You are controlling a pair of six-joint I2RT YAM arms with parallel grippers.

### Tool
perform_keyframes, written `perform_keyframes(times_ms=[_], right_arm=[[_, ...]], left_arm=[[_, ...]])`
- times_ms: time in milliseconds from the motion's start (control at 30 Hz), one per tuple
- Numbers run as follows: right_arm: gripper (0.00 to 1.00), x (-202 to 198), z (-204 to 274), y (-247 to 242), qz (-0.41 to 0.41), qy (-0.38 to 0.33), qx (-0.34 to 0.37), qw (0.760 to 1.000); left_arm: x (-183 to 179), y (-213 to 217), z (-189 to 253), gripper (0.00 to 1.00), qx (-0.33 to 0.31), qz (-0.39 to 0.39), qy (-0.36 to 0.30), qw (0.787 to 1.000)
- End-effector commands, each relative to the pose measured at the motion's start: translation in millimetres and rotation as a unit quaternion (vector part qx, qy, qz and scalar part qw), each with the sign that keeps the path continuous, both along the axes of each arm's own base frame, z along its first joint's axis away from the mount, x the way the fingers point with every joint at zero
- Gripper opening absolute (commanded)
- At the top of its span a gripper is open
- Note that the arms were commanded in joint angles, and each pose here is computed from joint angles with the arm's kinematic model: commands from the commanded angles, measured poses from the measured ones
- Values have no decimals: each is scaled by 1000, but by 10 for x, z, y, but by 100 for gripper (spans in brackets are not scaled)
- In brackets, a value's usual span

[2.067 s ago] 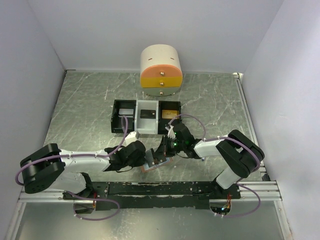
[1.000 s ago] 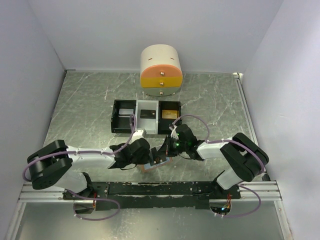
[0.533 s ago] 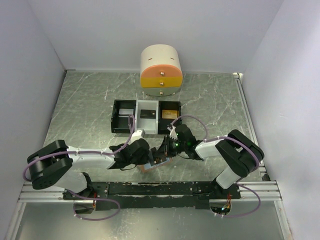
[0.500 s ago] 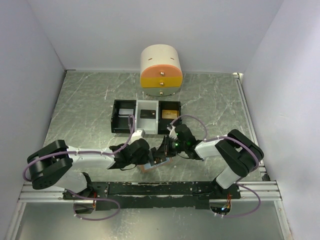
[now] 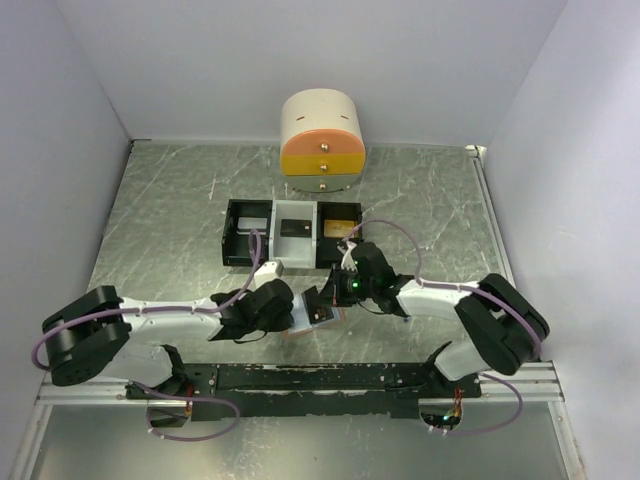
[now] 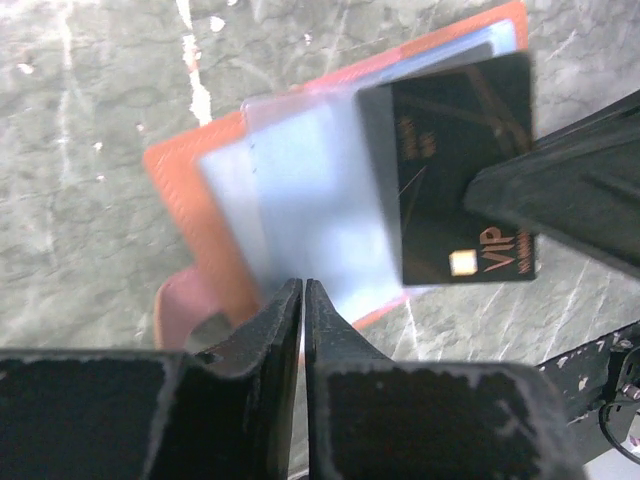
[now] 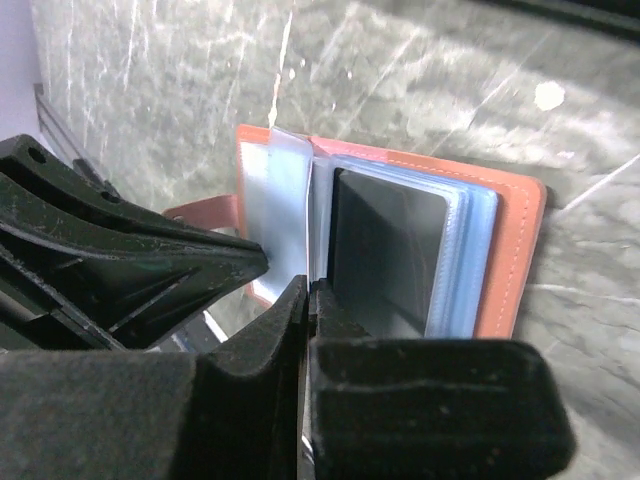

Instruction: Take the credit cards out of the card holder

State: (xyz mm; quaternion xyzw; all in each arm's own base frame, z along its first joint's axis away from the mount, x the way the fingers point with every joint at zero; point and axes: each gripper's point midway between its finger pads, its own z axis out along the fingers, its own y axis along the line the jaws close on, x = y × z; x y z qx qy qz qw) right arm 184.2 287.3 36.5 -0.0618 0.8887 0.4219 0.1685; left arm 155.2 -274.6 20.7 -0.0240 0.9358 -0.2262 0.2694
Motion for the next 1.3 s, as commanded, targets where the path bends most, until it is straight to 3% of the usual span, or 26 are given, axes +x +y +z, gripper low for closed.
perform_keyframes(times_ms=[0, 200, 400, 567, 633, 933, 1133, 1267], right_arm=[[0, 208, 144, -134, -22, -69, -40, 997], [0, 218, 328, -98, -30, -93, -3, 995], [0, 285, 510, -77, -29, -134, 13, 990], [0, 366, 803, -74, -11, -224, 22, 974], [0, 402, 924, -66, 0, -269, 20, 963], [0, 712, 1254, -25, 45, -440, -59, 895], [0, 985, 1414, 68, 87, -510, -121, 847], [0, 1145, 1371, 223, 148, -518, -159, 828]], left_arm=[[-20, 193, 32, 18, 19, 15, -9, 1000], [30, 193, 230, 22, 4, 15, -33, 999], [49, 197, 387, 32, -7, 19, -44, 999], [66, 309, 515, 53, -8, 31, -60, 998], [80, 410, 541, 68, 7, 35, -66, 997], [388, 905, 886, 99, 15, 69, -73, 995], [646, 1195, 1053, 100, 42, 73, -69, 994], [851, 1401, 1174, 100, 62, 86, -67, 992]])
